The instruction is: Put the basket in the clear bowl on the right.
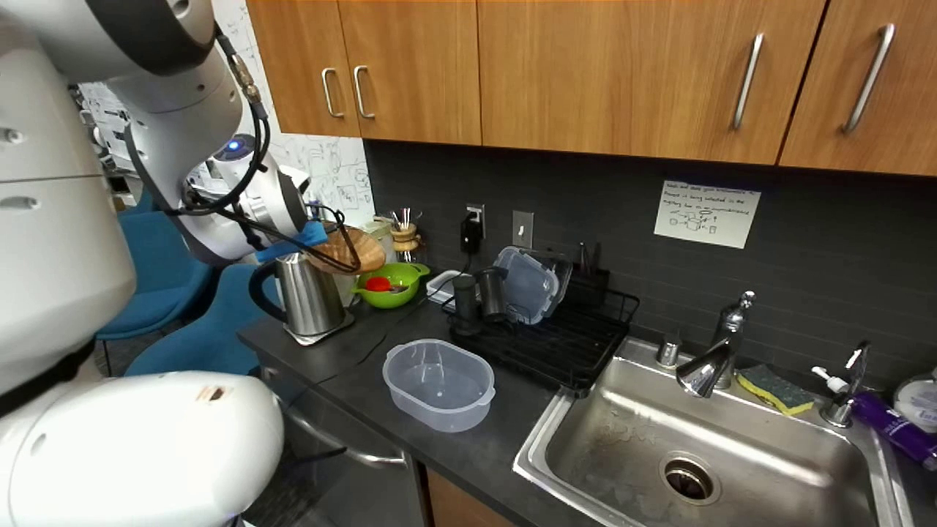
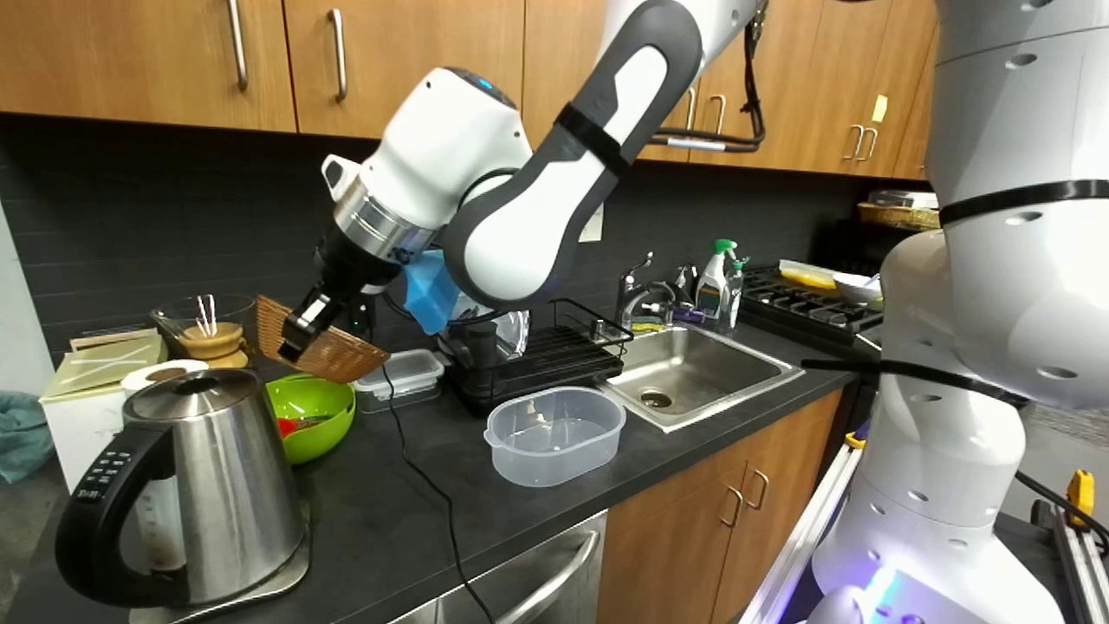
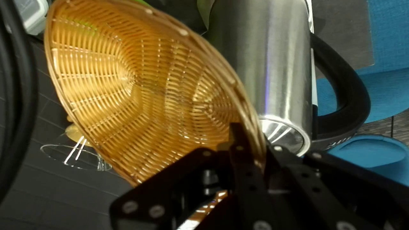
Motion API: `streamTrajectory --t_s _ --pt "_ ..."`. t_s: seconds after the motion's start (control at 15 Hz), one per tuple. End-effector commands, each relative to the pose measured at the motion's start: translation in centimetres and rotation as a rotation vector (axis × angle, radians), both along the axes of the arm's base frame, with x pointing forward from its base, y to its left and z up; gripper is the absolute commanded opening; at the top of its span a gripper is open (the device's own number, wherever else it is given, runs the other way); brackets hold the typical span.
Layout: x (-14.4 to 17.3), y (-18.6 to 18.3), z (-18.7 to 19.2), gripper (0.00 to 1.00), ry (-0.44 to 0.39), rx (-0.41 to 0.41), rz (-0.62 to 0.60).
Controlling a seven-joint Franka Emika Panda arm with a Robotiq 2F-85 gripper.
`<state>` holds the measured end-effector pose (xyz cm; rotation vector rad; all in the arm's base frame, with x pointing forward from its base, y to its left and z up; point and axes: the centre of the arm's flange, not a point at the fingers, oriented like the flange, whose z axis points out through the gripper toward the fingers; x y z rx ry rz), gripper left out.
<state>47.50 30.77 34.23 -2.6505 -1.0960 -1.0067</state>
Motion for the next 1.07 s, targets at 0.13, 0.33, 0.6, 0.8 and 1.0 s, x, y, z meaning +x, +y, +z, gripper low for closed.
streamTrajectory --t_s 0.13,0.33,0.6,0.8,1.0 --pt "-0.5 2.5 -0.2 0.02 -0.06 0.002 -0.037" --pt "0.1 3.4 0.5 0.02 -0.107 0.011 0.0" --pt "0.5 4.5 0.5 0.02 -0.137 0.023 0.019" --pt "1.2 3.6 1.2 0.08 -0.108 0.014 0.024" --pt "1.2 3.6 0.9 0.08 -0.104 0.011 0.024"
